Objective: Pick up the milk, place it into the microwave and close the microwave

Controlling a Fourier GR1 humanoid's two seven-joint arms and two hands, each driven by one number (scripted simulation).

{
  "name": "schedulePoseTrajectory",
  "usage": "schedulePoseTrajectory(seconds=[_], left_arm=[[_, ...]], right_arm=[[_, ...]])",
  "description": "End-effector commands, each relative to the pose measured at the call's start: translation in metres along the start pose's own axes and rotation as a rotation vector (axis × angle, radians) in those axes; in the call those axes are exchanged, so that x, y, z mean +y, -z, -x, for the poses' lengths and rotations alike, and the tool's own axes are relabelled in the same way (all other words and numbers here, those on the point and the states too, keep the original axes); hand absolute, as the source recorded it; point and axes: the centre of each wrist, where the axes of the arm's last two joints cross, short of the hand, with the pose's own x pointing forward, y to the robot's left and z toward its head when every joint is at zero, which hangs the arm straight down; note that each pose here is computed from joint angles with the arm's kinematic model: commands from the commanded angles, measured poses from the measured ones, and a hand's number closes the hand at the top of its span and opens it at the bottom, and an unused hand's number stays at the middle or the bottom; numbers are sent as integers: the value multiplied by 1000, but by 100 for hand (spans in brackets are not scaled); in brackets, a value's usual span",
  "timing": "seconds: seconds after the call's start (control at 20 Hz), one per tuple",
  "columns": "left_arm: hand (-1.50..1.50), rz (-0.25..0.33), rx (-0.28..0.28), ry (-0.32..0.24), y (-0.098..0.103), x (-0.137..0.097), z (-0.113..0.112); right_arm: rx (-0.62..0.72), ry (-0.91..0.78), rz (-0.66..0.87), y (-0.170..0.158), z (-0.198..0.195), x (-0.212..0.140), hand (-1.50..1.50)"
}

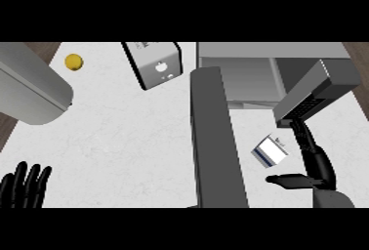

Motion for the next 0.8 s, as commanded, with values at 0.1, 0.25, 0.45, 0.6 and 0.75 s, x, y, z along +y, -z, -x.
schedulePoseTrajectory(seconds=[0.1,0.25,0.45,0.6,0.75], left_arm=[[-150,2,-2,15,7,1,4],[-150,-5,-2,12,-6,13,8],[-150,-3,-5,13,-6,12,-14],[-150,-2,-5,6,-12,5,-22],[-150,11,-9,5,-3,14,-10]], right_arm=[[41,-44,2,6,21,-6,-150],[70,-46,-11,6,28,-2,-150],[61,4,-48,14,29,3,-150],[72,28,-44,-8,44,12,-150],[66,77,-65,-1,41,-5,-150]])
